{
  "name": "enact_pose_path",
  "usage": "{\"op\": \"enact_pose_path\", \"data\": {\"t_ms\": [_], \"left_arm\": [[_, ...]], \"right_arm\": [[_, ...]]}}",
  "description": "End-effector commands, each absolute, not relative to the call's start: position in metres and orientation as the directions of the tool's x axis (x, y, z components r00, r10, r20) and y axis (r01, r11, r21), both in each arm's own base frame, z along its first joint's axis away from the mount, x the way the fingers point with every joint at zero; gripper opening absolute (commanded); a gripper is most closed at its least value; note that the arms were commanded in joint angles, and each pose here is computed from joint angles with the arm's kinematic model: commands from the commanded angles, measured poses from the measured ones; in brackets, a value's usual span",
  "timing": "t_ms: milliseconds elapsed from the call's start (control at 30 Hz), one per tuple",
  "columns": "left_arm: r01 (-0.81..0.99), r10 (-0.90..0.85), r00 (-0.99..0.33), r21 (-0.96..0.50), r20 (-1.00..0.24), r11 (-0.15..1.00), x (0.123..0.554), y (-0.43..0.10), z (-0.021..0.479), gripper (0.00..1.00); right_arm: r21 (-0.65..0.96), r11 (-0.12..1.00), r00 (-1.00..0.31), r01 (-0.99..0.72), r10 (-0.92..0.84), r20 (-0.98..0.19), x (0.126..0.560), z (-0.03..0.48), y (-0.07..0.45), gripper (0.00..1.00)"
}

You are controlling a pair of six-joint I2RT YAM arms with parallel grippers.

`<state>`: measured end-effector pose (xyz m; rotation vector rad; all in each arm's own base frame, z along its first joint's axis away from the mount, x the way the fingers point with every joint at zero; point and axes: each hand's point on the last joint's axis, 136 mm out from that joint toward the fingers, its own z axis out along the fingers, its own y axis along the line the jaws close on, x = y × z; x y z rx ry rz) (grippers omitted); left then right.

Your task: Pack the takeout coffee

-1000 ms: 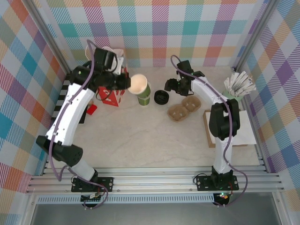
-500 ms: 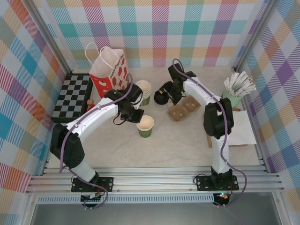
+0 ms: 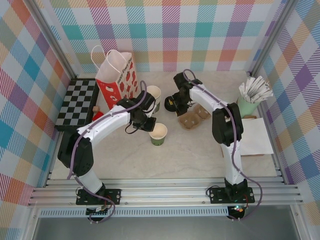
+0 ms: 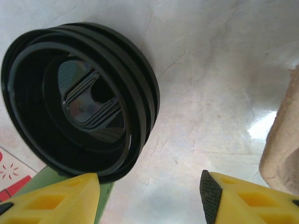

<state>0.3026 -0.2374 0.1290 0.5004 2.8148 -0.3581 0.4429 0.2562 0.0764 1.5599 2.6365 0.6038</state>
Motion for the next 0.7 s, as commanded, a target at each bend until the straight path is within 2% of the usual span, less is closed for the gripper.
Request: {"op": "enact_pose_path", "data": {"t_ms": [0,300,400,567,667], "left_arm": [[0.386,0.314,-0.896,-0.198,-0.314,0.901,0.308,-0.244,0.127,0.15],[0.383,0.303,-0.901,-0.24,-0.31,0.892,0.309,-0.254,0.122,0.19],[0.383,0.298,-0.9,-0.254,-0.318,0.888,0.31,-0.257,0.126,0.2],[0.393,0.298,-0.893,-0.259,-0.337,0.882,0.31,-0.257,0.134,0.3],[0.393,0.298,-0.888,-0.243,-0.349,0.887,0.311,-0.253,0.138,0.31]], "right_arm": [[0.316,0.362,-0.439,0.877,0.87,0.222,0.446,0.067,0.266,0.6],[0.309,0.35,-0.426,0.884,0.877,0.223,0.453,0.057,0.269,0.58],[0.313,0.351,-0.426,0.882,0.878,0.217,0.455,0.057,0.269,0.55],[0.32,0.354,-0.428,0.879,0.88,0.203,0.456,0.061,0.266,0.46],[0.324,0.353,-0.43,0.878,0.879,0.205,0.457,0.062,0.267,0.42]]}}
